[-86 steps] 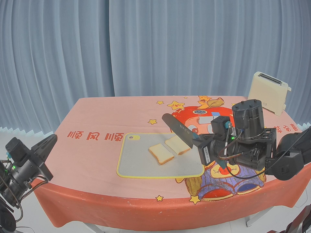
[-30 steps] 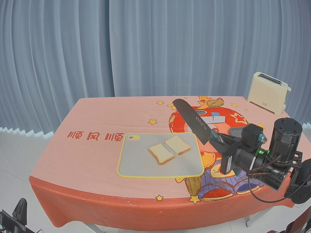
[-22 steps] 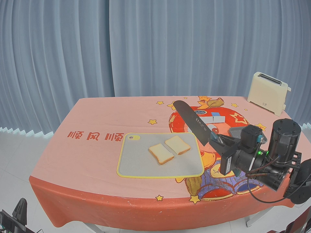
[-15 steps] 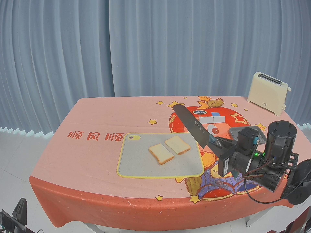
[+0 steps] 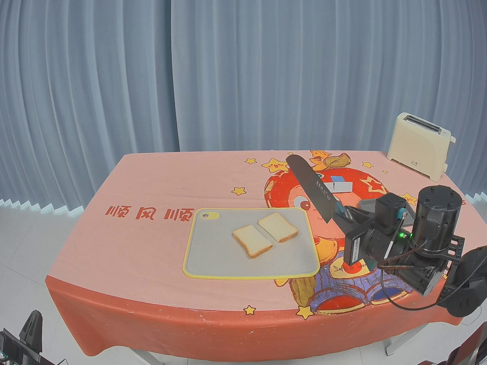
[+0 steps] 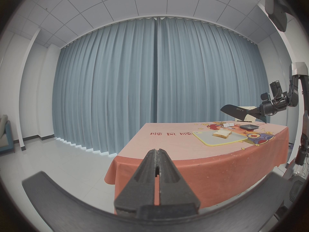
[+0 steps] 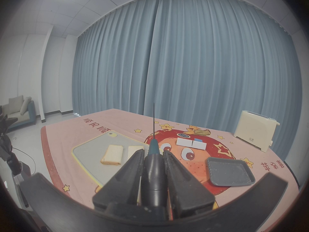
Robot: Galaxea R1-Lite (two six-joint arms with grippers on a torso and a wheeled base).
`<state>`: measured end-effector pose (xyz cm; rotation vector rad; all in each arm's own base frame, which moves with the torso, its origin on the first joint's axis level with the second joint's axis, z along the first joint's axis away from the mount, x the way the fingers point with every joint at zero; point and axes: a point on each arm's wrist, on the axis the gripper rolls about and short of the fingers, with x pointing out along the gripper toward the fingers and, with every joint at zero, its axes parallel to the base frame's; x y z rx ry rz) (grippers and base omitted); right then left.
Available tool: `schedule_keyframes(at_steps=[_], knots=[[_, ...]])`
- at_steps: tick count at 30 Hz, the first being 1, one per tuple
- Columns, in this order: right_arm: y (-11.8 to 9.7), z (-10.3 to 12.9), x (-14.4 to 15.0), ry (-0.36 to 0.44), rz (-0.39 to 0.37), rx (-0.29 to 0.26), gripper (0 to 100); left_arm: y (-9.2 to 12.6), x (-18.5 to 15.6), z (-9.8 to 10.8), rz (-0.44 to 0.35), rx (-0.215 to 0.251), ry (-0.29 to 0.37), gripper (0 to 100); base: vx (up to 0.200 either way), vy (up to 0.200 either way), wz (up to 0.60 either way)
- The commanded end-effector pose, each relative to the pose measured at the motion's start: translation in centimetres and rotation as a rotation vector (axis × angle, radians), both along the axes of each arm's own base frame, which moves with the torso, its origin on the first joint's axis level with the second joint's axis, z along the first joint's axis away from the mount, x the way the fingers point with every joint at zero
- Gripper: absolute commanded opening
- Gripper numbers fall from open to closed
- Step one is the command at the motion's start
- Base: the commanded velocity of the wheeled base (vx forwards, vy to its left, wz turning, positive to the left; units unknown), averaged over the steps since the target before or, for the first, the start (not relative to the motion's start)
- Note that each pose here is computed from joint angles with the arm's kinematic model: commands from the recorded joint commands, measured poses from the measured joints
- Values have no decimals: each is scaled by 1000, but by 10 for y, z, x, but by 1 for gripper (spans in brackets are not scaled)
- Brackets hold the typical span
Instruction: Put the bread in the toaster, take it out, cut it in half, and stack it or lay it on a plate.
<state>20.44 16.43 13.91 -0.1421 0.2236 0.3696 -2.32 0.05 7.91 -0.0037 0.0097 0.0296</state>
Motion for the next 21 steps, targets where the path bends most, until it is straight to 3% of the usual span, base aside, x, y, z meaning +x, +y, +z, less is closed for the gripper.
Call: schedule_keyframes(at_steps=[1,7,21], knots=[[1,-3,3,6,-7,-5,0,0,0,-4,1,-1,1,0,0,0,0],[1,3,7,-6,-29,24,0,0,0,-4,1,-1,1,0,0,0,0],[0,2,8,-13,-95,9,0,0,0,-4,1,-1,1,0,0,0,0]])
